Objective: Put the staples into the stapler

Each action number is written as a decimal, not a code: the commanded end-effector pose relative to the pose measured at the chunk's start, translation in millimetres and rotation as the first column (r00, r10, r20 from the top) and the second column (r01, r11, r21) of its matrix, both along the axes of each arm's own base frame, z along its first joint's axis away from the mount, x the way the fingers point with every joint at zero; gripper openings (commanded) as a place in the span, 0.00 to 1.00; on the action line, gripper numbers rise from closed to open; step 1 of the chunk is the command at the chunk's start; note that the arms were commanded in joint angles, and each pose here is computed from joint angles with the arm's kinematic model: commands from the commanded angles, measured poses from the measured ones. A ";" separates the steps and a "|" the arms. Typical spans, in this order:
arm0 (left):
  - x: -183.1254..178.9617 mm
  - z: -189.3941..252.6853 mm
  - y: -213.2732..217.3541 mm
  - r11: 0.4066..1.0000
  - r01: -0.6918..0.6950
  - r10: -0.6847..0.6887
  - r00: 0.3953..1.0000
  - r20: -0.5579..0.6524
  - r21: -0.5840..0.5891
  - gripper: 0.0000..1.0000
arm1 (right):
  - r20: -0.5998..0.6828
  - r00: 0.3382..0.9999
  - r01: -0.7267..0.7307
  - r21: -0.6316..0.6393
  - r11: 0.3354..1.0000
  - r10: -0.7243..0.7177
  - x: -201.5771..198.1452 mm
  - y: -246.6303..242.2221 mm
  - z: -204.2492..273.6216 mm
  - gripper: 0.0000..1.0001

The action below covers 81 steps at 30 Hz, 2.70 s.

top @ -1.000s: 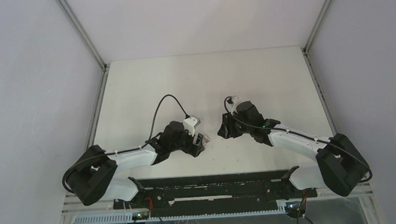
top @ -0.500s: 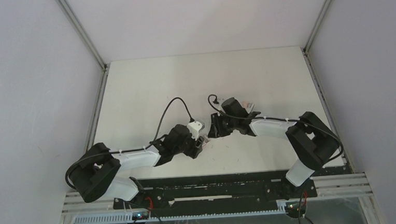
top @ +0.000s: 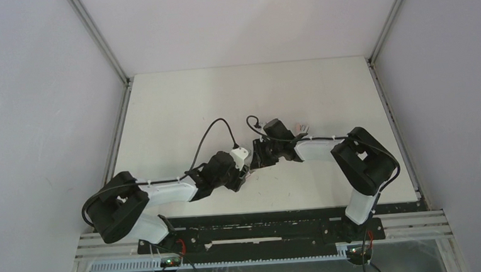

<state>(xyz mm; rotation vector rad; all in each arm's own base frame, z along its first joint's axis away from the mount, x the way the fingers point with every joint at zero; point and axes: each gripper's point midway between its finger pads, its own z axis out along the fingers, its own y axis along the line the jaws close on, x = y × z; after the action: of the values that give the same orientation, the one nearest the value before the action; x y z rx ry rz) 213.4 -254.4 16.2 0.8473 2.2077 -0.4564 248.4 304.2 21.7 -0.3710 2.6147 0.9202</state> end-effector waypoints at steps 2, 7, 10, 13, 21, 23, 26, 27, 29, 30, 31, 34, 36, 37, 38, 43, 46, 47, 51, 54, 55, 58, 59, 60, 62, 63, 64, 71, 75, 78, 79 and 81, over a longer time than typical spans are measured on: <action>3.3 3.4 -4.9 1.000 0.010 -0.011 1.000 0.009 0.023 0.53 | 0.025 1.000 -0.010 0.061 0.998 0.008 12.4 15.8 12.4 0.26; 4.7 1.9 -3.2 0.999 -0.002 0.001 1.000 0.010 0.039 0.50 | 0.013 0.999 -0.034 0.077 0.996 0.033 11.0 20.5 11.1 0.18; 5.1 2.1 -2.9 0.999 -0.008 0.007 1.000 0.009 0.038 0.49 | 0.014 0.999 -0.035 0.078 0.996 0.034 12.7 21.5 10.4 0.09; 6.9 0.4 0.3 0.998 -0.035 0.035 0.999 0.010 0.045 0.49 | 0.022 0.999 -0.026 0.084 0.996 0.024 18.1 21.2 11.3 0.01; 6.8 -2.0 5.9 0.996 -0.084 0.084 0.996 0.002 0.042 0.49 | 0.089 0.995 -0.053 0.087 0.995 0.045 40.0 21.7 17.5 0.00; 7.3 -1.8 7.0 0.995 -0.093 0.093 0.996 0.004 0.043 0.49 | 0.105 0.993 -0.066 0.077 0.995 0.058 44.5 21.4 17.8 0.00; 8.9 -1.7 9.8 0.992 -0.113 0.113 0.994 0.009 0.047 0.49 | 0.125 0.990 -0.079 0.057 0.995 0.071 51.7 19.8 18.0 0.00; 9.3 -1.8 10.9 0.992 -0.121 0.120 0.993 0.011 0.048 0.49 | 0.130 0.989 -0.083 0.051 0.995 0.076 53.7 19.2 17.6 0.00; 9.8 -2.0 12.1 0.990 -0.130 0.129 0.992 0.013 0.049 0.48 | 0.136 0.987 -0.087 0.044 0.995 0.080 58.0 18.3 18.2 0.00; 10.0 -2.3 13.1 0.989 -0.136 0.136 0.991 0.012 0.051 0.48 | 0.138 0.987 -0.087 0.041 0.995 0.081 59.6 17.6 17.9 0.00; 10.0 -2.6 13.9 0.989 -0.141 0.141 0.990 0.011 0.053 0.48 | 0.138 0.987 -0.085 0.037 0.996 0.079 61.5 16.7 17.2 0.00; 10.0 -3.5 15.9 0.987 -0.152 0.152 0.988 0.010 0.059 0.48 | 0.132 0.989 -0.074 0.033 0.997 0.070 65.6 13.7 15.2 0.00; 9.2 -3.4 16.9 0.986 -0.155 0.155 0.988 0.008 0.059 0.47 | 0.132 0.990 -0.063 0.031 0.998 0.059 69.5 11.5 14.4 0.00; 9.2 -3.2 17.7 0.985 -0.160 0.160 0.987 0.008 0.058 0.47 | 0.129 0.990 -0.055 0.028 0.998 0.051 71.4 9.6 13.5 0.00; 9.1 -3.1 18.7 0.985 -0.164 0.164 0.986 0.009 0.059 0.47 | 0.129 0.991 -0.049 0.026 0.998 0.045 73.7 8.2 13.5 0.00; 7.8 -4.3 23.2 0.981 -0.184 0.184 0.983 0.005 0.066 0.47 | 0.140 0.990 -0.005 -0.001 1.000 0.005 86.6 -2.2 13.2 0.00; 6.7 -6.2 26.9 0.977 -0.200 0.201 0.980 0.001 0.073 0.47 | 0.142 0.990 0.022 -0.010 1.000 -0.020 94.3 -10.2 13.6 0.00; 6.6 -6.2 28.1 0.975 -0.209 0.210 0.978 0.000 0.073 0.47 | 0.143 0.989 0.032 -0.010 0.999 -0.030 97.1 -12.8 14.3 0.00; 4.8 -6.6 34.8 0.967 -0.245 0.246 0.969 -0.002 0.070 0.47 | 0.146 0.987 0.077 -0.019 0.997 -0.073 108.6 -25.6 14.9 0.00; 2.6 -5.8 39.2 0.960 -0.274 0.275 0.961 -0.008 0.059 0.47 | 0.151 0.984 0.104 -0.021 0.994 -0.100 116.0 -32.7 16.0 0.00; 1.9 -5.3 40.1 0.958 -0.283 0.284 0.959 -0.010 0.052 0.47 | 0.153 0.982 0.111 -0.020 0.994 -0.107 118.6 -34.7 16.6 0.00; -0.6 -5.4 46.2 0.948 -0.316 0.317 0.948 -0.013 0.040 0.47 | 0.158 0.981 0.120 -0.020 0.993 -0.116 124.6 -37.9 18.5 0.00; -0.5 -5.5 49.8 0.942 -0.332 0.333 0.943 -0.010 0.042 0.47 | 0.159 0.980 0.123 -0.023 0.992 -0.117 126.3 -38.7 18.8 0.00; -0.8 -6.0 53.8 0.935 -0.352 0.353 0.936 -0.009 0.047 0.48 | 0.161 0.980 0.125 -0.027 0.992 -0.119 128.0 -39.9 18.6 0.00; 0.4 -7.1 62.9 0.915 -0.400 0.401 0.916 -0.006 0.060 0.48 | 0.164 0.979 0.128 -0.034 0.991 -0.121 131.0 -41.3 19.2 0.17; 1.5 -7.4 66.2 0.905 -0.421 0.422 0.907 -0.008 0.061 0.49 | 0.169 0.978 0.129 -0.035 0.991 -0.122 132.7 -41.4 20.5 0.29; 2.4 -8.2 69.6 0.894 -0.443 0.445 0.896 -0.014 0.064 0.49 | 0.173 0.977 0.130 -0.038 0.991 -0.122 133.9 -42.0 22.1 0.39; 28.6 1.6 83.0 0.804 -0.594 0.592 0.804 -0.044 -0.022 0.56 | 0.252 0.956 0.169 -0.054 0.984 -0.150 137.2 -56.0 57.2 0.53; 45.2 7.9 88.8 0.777 -0.627 0.625 0.779 -0.046 -0.052 0.63 | 0.317 0.933 0.204 -0.075 0.976 -0.171 124.7 -74.5 88.4 0.54; 50.2 19.6 78.4 0.805 -0.586 0.584 0.810 -0.049 -0.090 0.80 | 0.353 0.914 0.249 -0.099 0.963 -0.200 106.8 -94.7 102.3 0.58; 51.3 26.8 73.6 0.816 -0.568 0.566 0.823 -0.050 -0.108 0.84 | 0.361 0.908 0.265 -0.106 0.958 -0.211 99.6 -102.4 104.6 0.59; 54.6 45.3 68.1 0.821 -0.553 0.553 0.832 -0.044 -0.144 0.89 | 0.371 0.897 0.300 -0.118 0.946 -0.238 85.5 -118.2 107.1 0.61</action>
<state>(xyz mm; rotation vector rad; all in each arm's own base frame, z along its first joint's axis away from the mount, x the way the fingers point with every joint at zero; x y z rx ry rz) 254.4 -164.5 19.7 0.0773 2.3375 -0.2016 351.6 218.9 117.5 -0.2292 2.3629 0.6037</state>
